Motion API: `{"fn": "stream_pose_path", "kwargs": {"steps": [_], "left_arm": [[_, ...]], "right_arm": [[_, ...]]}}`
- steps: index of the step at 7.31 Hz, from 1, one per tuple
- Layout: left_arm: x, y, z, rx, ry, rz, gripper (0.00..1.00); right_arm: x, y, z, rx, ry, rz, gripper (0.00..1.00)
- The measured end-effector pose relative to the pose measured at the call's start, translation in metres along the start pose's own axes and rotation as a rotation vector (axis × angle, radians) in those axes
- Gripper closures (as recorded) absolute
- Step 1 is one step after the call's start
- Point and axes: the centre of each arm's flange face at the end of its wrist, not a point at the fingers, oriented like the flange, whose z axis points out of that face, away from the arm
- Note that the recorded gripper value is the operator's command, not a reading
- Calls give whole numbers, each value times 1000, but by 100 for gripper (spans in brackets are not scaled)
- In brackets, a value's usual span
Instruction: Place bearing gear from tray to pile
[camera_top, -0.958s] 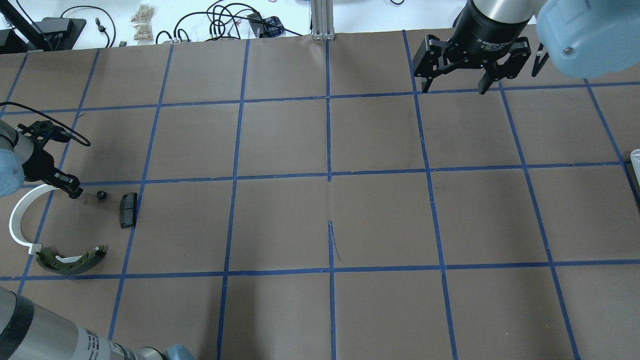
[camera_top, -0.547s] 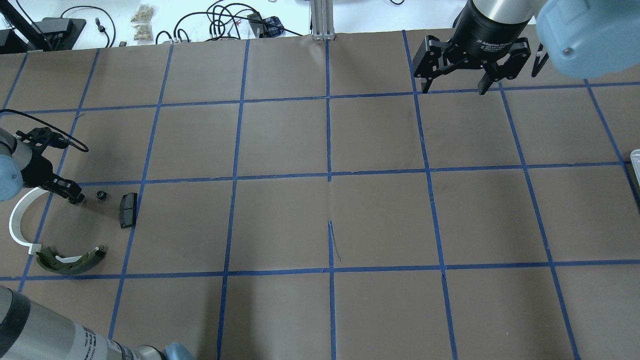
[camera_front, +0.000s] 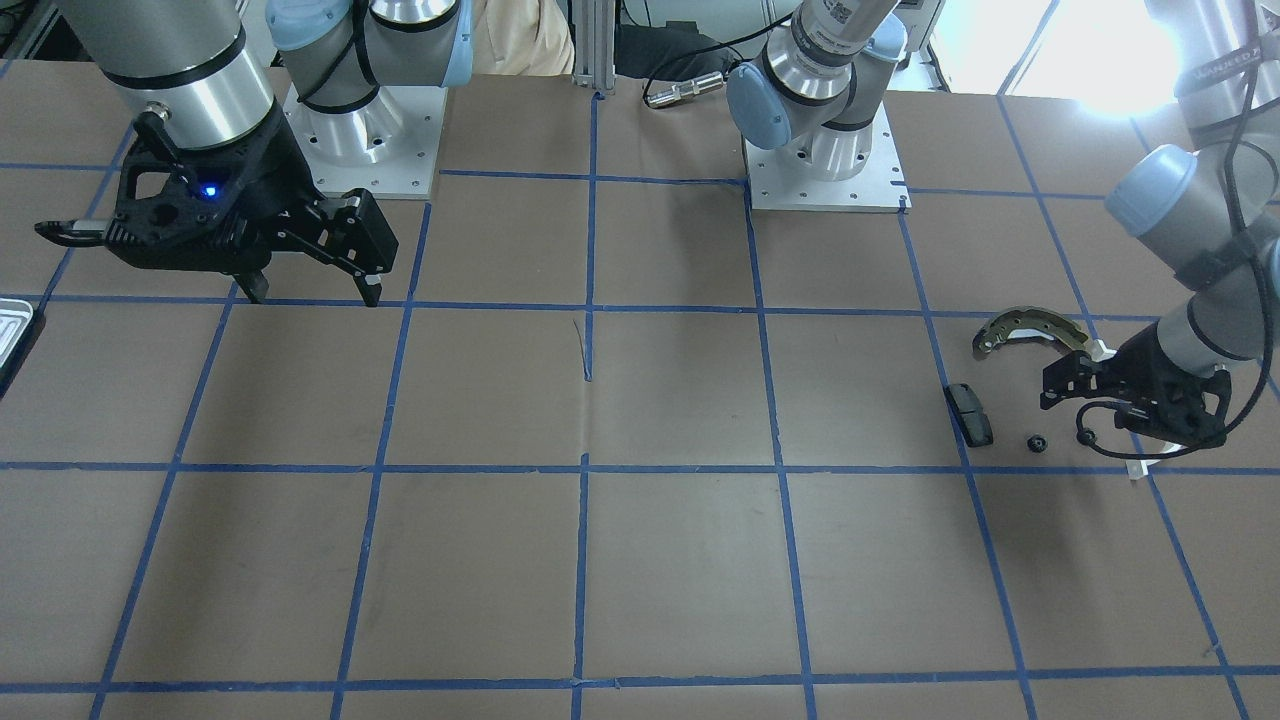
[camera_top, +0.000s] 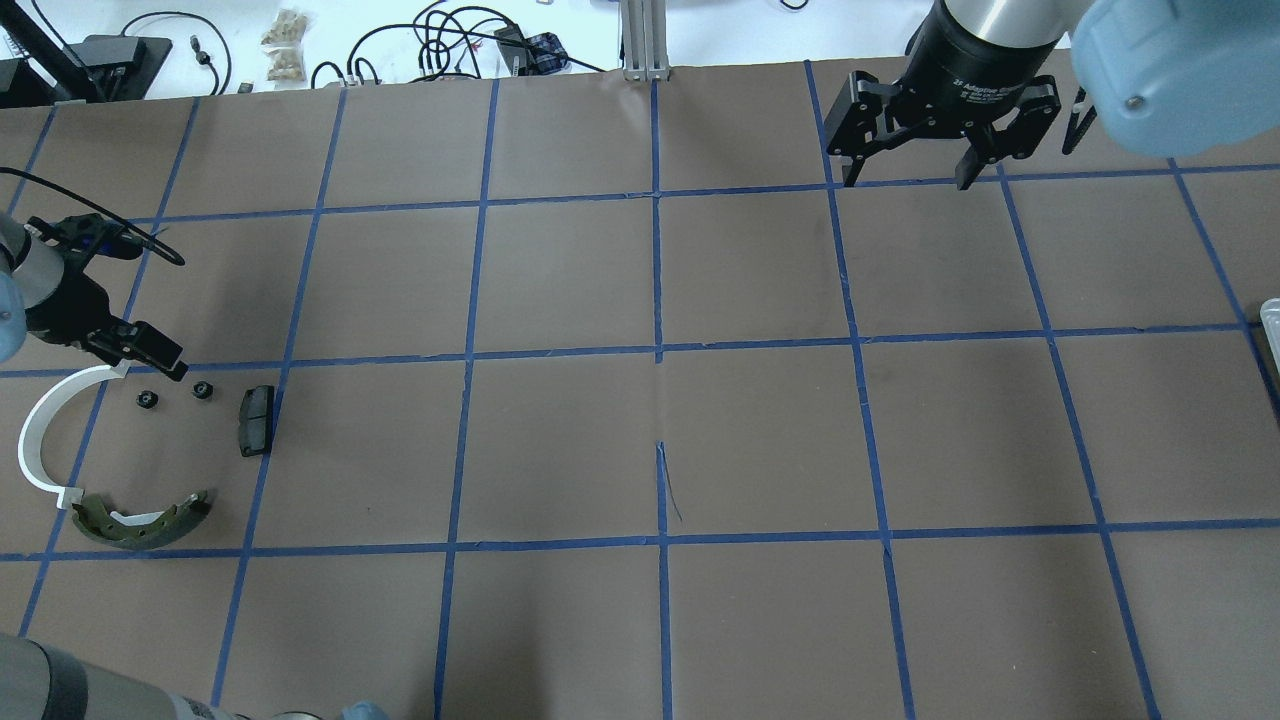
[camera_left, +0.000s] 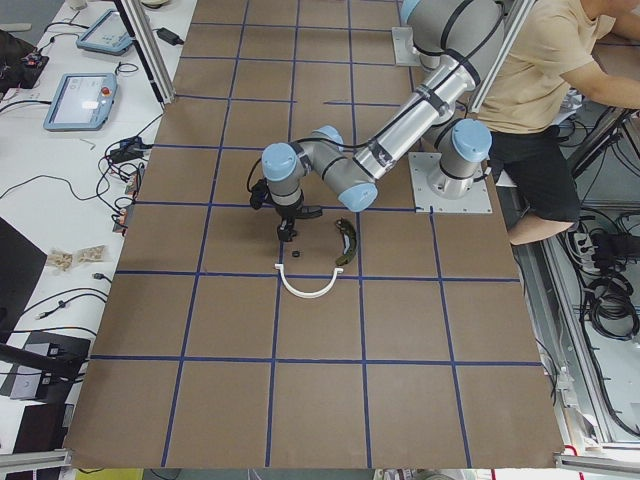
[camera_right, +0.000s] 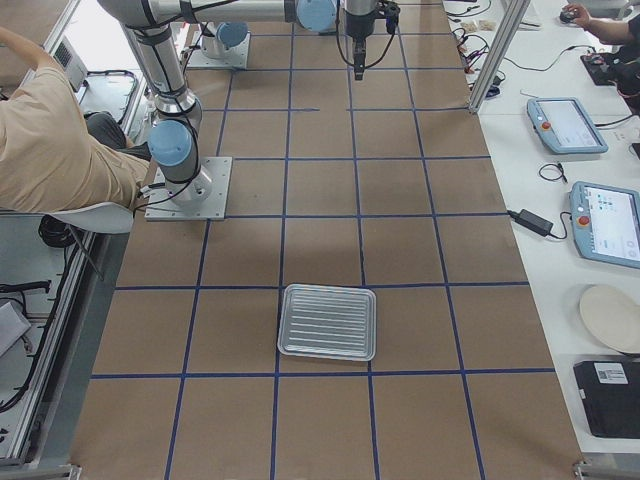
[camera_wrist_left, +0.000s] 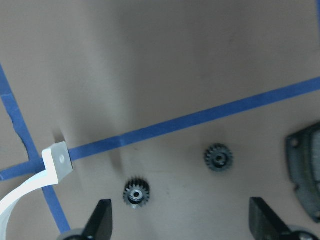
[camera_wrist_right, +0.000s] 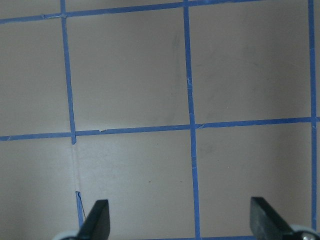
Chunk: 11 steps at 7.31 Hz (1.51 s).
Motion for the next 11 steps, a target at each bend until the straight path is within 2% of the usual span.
{"fn": "stream_pose_path", "kwargs": {"steps": [2,4,5,7,8,11], "left_arm": [[75,-21,-44,9,-18,-59,2],[179,-45,-97,24,-37,-143,0],[227,-49,-128,28,-41,-169,0],[291,-33,-206,5,-25,-242,0],[316,-28,-228,5,-17,-260,0],[374,-15,-254,55,-29,-217,0]], "right_arm": [[0,0,0,0,0,0,0],[0,0,0,0,0,0,0],[0,0,1,-1,-1,0,0],[0,-1,1,-2,-1,1,0],[0,-1,1,-2,0,1,0],[0,-1,1,-2,0,1,0]]}}
